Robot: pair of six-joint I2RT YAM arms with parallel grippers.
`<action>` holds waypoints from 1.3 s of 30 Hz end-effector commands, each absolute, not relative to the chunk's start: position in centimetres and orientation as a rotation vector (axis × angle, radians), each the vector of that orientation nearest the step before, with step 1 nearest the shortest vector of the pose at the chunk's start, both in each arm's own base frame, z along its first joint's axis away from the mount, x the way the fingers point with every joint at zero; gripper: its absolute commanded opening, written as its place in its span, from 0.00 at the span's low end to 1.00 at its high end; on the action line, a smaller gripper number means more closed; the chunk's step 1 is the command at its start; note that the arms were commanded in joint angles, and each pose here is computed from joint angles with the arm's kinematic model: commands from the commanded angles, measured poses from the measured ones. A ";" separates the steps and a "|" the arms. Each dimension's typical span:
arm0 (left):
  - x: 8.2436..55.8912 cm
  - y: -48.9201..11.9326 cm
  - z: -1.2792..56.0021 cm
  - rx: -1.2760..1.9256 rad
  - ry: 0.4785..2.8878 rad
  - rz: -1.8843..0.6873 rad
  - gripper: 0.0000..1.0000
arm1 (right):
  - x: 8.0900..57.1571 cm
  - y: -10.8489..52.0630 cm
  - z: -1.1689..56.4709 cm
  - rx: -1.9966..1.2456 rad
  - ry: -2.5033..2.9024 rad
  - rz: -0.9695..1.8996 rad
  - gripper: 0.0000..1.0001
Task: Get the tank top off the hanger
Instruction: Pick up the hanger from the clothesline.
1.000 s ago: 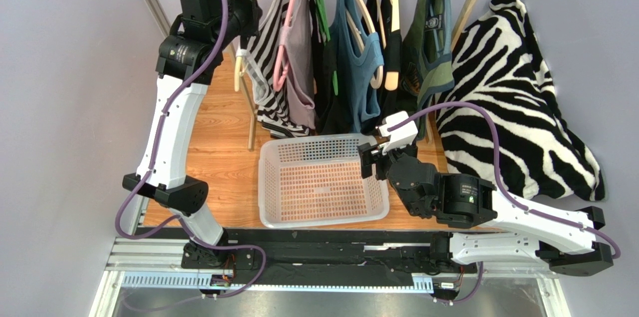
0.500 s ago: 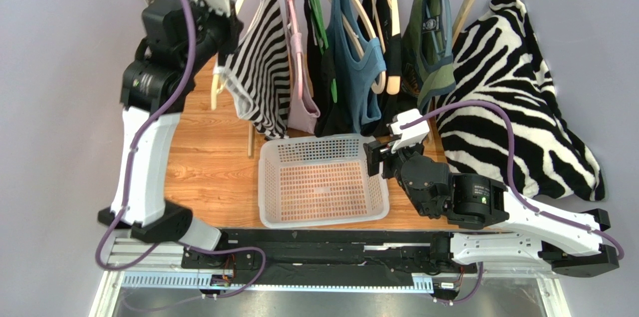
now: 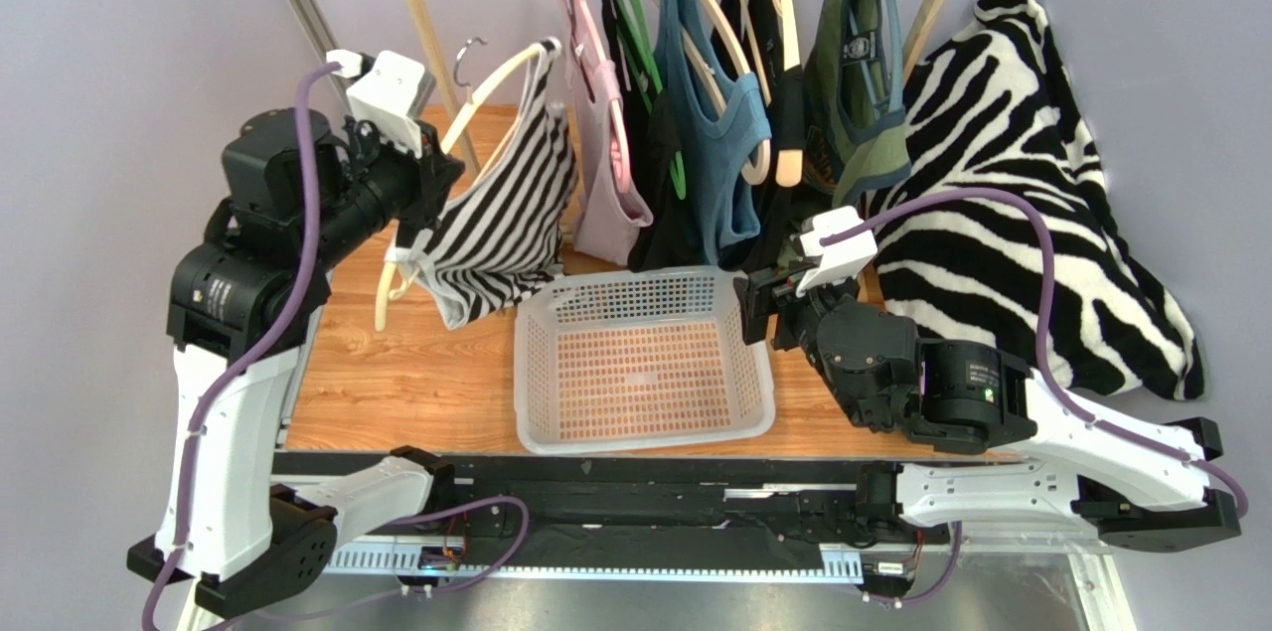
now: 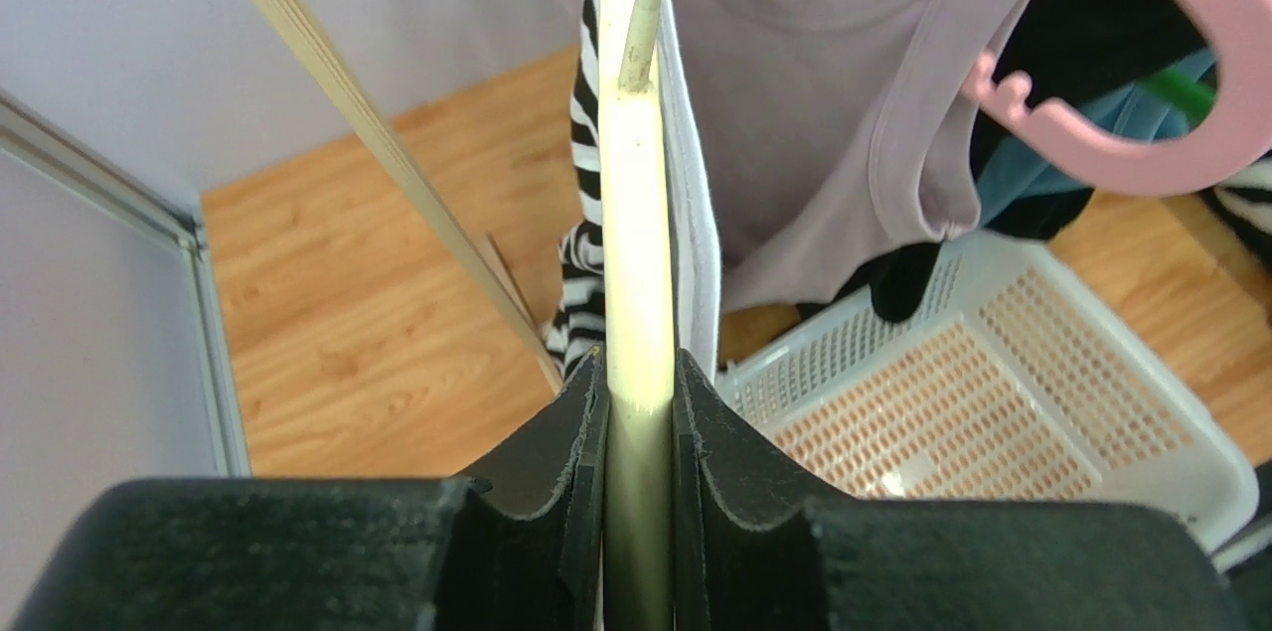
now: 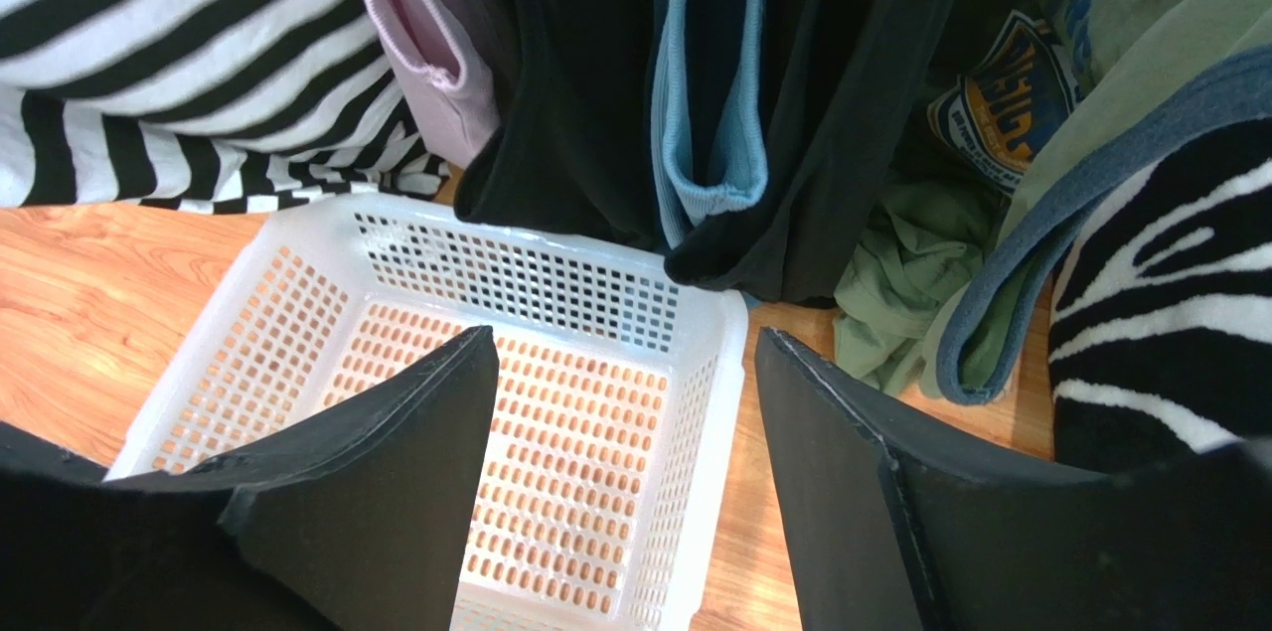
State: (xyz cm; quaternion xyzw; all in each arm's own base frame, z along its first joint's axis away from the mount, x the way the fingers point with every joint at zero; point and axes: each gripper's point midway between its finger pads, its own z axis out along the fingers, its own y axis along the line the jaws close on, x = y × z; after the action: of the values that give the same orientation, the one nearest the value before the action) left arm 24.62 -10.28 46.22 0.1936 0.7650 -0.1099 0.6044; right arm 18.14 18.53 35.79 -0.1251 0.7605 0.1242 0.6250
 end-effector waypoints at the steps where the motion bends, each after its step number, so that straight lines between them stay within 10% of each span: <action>1: 22.5 -10.5 48.6 0.472 1.672 -0.306 0.00 | 18.0 18.2 36.1 -0.252 1.756 0.299 0.68; 18: 6.1 -9.8 68.9 0.674 0.821 -0.383 0.00 | 18.1 19.2 33.9 -0.283 1.770 0.282 0.70; 39: 8.1 -14.9 57.5 0.989 1.070 -0.602 0.00 | 17.2 17.8 37.6 -0.265 1.692 0.435 0.80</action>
State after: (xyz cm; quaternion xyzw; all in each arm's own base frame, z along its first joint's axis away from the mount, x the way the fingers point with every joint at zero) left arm 8.11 -14.18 58.71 0.4045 0.4996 -0.2761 0.7145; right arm 17.59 17.58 34.66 -0.1216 0.7621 0.1424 0.6198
